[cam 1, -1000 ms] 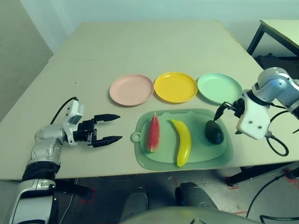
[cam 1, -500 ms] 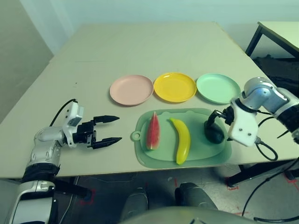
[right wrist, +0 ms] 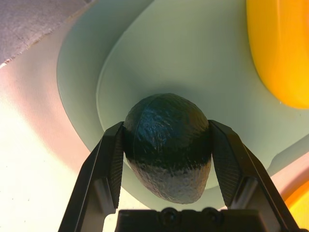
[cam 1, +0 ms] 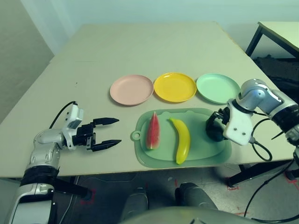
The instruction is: Place the fruits into color-matched plates.
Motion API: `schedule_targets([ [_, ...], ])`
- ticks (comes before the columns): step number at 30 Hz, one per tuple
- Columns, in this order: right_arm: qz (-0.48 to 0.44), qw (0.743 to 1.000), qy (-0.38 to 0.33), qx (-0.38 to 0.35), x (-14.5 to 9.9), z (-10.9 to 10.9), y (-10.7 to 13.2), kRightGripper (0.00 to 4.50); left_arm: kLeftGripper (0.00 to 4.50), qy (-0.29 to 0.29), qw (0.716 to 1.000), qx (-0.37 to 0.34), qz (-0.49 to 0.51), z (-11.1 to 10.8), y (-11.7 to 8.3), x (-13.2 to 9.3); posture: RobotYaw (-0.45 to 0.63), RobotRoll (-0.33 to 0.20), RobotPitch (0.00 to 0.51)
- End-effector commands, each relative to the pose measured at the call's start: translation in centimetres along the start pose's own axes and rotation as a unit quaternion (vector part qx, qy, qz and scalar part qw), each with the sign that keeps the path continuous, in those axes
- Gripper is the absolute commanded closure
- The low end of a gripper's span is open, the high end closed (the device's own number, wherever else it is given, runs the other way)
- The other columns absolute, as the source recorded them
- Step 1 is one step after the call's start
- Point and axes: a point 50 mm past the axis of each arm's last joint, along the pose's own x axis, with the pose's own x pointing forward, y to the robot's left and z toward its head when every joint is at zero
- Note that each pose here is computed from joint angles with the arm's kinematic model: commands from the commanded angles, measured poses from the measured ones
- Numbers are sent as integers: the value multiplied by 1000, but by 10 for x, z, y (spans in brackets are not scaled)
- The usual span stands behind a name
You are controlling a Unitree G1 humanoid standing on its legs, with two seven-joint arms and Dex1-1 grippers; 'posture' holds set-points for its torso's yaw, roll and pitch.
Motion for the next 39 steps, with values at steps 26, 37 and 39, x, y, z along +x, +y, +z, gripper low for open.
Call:
schedule_targets([
  [26,-178,901,300,257,-49,-87,-20,1661,0,-63,983,-47,164,25,18,-13,-40,0,48],
  [37,-177,894,317,263,-57,-89,-13,38,0,-79,981,-51,168,28,14,-13,-34,0,52],
  [39,-164,904,313,239,-64,-85,-17,38,0,-84,983,-48,159,30,15,-11,-48,0,51],
])
